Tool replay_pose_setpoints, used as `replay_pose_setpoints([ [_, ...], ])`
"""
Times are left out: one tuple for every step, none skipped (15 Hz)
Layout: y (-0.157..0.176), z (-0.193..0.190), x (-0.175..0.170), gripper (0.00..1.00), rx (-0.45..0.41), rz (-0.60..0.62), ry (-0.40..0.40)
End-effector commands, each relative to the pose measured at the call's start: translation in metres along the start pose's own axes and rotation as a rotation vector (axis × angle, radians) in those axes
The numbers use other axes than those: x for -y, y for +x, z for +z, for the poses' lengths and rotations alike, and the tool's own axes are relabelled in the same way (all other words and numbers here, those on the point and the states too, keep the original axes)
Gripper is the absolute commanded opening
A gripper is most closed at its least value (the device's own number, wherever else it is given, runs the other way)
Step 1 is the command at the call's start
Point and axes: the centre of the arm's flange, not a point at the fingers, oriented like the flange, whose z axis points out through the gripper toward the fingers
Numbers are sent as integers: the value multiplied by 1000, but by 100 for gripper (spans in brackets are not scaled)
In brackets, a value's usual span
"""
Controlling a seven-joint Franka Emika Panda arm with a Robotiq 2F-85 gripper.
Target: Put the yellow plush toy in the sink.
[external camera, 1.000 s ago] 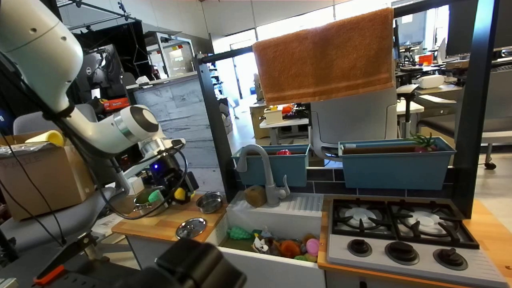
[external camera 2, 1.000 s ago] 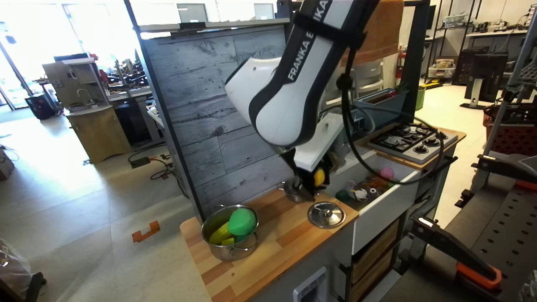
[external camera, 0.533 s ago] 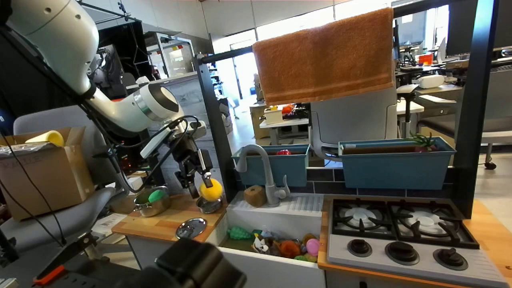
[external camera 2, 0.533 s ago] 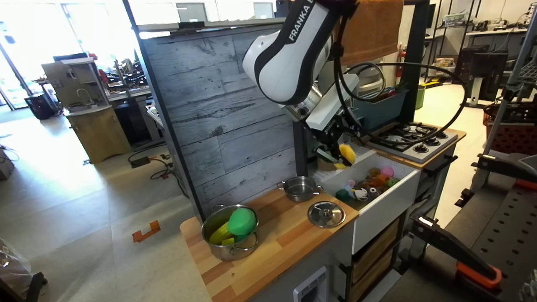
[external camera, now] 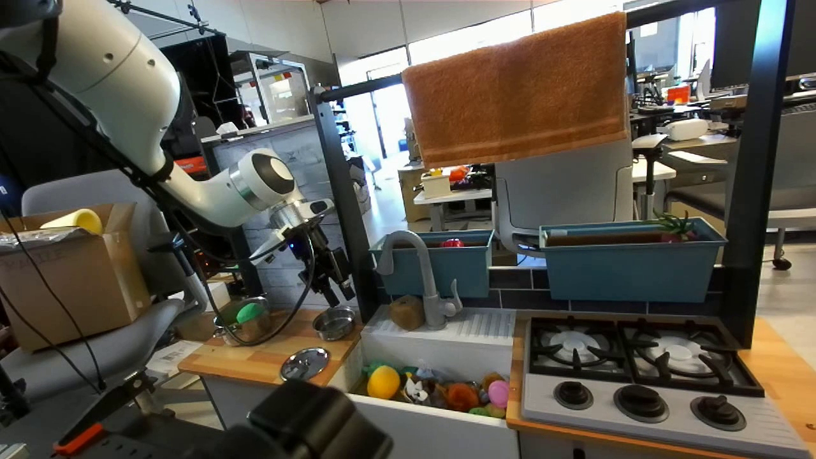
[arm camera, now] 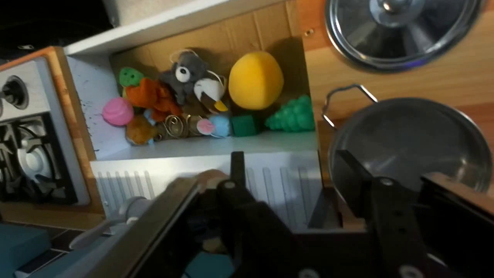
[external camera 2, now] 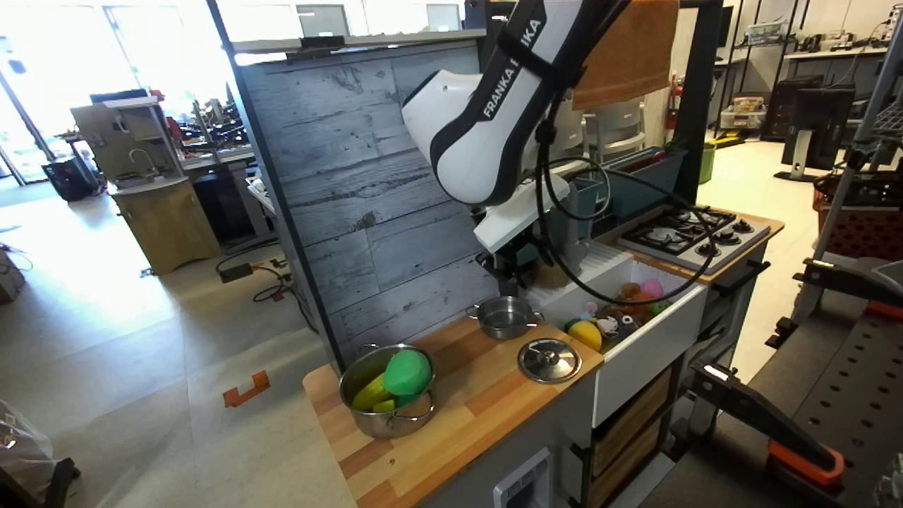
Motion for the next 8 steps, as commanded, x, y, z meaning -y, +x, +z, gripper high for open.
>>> replay_pose_setpoints([
  [20, 15, 15, 94, -41, 50, 21],
  [21, 19, 16, 98, 20, 28, -15],
  [4, 14, 9, 84, -15, 27, 2],
  [4, 18, 10, 90, -4, 26, -8],
  [4, 20, 11, 98, 2, 25, -14],
  [4, 21, 12, 99, 5, 26, -16],
  [5, 21, 12, 99, 6, 26, -17],
  [5, 20, 12, 99, 6, 27, -17],
])
